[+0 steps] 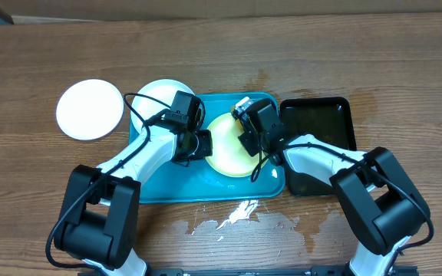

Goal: Clean dirty plates on tray and stack at the side
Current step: 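Scrub the yellow plate with the sponge while the left gripper holds it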

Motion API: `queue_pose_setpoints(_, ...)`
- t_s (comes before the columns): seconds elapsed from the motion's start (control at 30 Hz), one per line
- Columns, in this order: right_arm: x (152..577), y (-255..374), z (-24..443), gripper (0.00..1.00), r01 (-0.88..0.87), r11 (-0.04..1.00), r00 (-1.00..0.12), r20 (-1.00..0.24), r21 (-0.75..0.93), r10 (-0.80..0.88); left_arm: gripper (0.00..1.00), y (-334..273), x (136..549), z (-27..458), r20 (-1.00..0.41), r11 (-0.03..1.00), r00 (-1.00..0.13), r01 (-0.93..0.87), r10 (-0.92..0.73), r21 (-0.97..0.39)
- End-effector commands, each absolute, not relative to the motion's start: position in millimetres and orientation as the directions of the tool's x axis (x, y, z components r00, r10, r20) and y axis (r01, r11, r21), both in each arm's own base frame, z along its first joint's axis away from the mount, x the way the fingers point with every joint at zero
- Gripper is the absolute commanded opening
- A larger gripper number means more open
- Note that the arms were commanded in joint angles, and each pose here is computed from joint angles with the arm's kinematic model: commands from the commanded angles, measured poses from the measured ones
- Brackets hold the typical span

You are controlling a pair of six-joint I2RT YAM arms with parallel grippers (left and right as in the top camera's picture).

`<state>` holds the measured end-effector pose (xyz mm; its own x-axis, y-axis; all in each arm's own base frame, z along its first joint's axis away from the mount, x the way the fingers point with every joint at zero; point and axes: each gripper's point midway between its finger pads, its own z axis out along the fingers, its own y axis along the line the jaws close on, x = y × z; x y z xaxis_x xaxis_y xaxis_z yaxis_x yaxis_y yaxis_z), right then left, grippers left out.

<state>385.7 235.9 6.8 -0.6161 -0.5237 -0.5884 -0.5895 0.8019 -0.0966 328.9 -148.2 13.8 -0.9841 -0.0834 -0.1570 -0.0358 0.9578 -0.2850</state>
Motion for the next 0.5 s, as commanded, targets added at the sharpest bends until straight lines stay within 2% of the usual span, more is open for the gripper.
queue_pose_setpoints(0.0, 379.0, 228.4, -13.5, 0.04, -0.592, 0.801, -0.649, -0.538, -0.089, -0.539, 0.04, -145.6, 325.0, 5.0, -0.134, 0.963, -0.99, -0.006, -0.043, -0.268)
queue_pose_setpoints(0.3, 387.6, 239.8, 63.3, 0.04, -0.596, 0.8, -0.586, -0.641, -0.073, -0.495, 0.04, -145.6, 325.0, 5.0, -0.134, 0.963, -0.99, -0.006, -0.044, -0.268)
queue_pose_setpoints(0.47, 382.1, 239.6, 60.5, 0.04, -0.604, 0.795, -0.599, -0.625, -0.057, -0.5, 0.04, -145.7, 325.1, 5.0, -0.134, 0.963, -0.99, -0.009, -0.047, -0.269)
